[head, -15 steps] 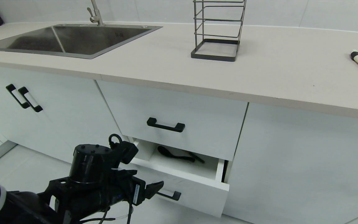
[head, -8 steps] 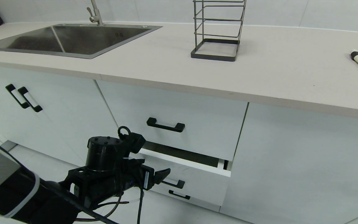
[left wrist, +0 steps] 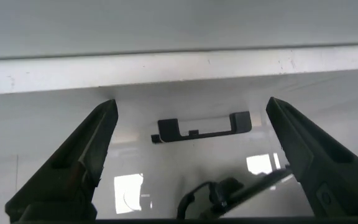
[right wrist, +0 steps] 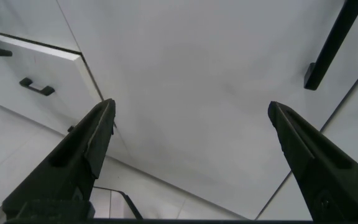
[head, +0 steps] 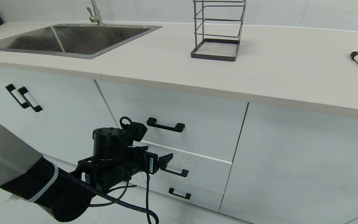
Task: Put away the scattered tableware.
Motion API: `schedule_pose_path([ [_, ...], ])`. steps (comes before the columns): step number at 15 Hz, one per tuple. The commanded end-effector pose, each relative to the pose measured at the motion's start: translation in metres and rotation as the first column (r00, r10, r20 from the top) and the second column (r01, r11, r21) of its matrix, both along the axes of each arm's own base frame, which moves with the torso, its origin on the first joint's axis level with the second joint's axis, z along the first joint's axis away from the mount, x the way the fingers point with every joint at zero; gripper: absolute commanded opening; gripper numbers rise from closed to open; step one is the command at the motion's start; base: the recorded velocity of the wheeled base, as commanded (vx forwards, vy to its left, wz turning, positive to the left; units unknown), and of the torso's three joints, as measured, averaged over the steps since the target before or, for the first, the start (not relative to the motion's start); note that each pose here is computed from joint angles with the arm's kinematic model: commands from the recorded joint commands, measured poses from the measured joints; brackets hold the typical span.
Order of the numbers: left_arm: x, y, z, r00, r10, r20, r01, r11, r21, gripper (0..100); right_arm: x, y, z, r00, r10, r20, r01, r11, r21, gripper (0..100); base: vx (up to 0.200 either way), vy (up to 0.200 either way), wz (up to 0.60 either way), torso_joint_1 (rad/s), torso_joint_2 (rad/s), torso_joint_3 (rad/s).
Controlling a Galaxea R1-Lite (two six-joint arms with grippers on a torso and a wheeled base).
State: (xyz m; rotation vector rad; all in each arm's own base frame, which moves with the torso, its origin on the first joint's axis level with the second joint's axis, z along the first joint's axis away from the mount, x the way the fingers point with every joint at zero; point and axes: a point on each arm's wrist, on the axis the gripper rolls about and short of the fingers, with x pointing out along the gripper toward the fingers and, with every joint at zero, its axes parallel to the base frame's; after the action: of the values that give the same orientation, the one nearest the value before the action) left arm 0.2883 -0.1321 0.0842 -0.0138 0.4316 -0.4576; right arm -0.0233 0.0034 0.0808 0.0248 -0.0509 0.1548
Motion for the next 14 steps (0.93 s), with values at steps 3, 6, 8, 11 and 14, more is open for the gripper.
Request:
schedule_pose_path([
  [3,0.004,0.000,-0.010,1.000,0.000,-0.008,0.000,1.000,0.010,100,0.000,0.000,0.000,1.000,-0.001,-0.001,0.001,1.000,0.000,100,0.000,0.000,0.00,0.000,0.00,0.000],
  [6,-0.022,0.011,-0.010,1.000,-0.017,-0.017,0.018,0.999,0.047,100,0.000,0.000,0.000,1.000,0.001,-0.002,-0.001,1.000,0.009,100,0.000,0.000,0.00,0.000,0.00,0.000],
  [8,-0.040,0.018,-0.004,1.000,-0.016,0.005,0.016,0.999,0.036,100,0.000,0.000,0.000,1.000,0.003,-0.005,-0.003,0.999,0.035,100,0.000,0.000,0.00,0.000,0.00,0.000],
  [11,-0.087,0.040,0.018,0.996,-0.012,0.088,0.014,1.000,-0.014,100,0.000,0.000,0.000,1.000,0.002,-0.006,-0.001,0.999,0.041,100,0.000,0.000,0.00,0.000,0.00,0.000],
  [14,-0.138,0.065,0.054,0.966,0.038,0.257,-0.001,0.990,-0.144,100,0.000,0.000,0.000,1.000,-0.016,-0.004,0.016,0.999,0.033,100,0.000,0.000,0.00,0.000,0.00,0.000],
])
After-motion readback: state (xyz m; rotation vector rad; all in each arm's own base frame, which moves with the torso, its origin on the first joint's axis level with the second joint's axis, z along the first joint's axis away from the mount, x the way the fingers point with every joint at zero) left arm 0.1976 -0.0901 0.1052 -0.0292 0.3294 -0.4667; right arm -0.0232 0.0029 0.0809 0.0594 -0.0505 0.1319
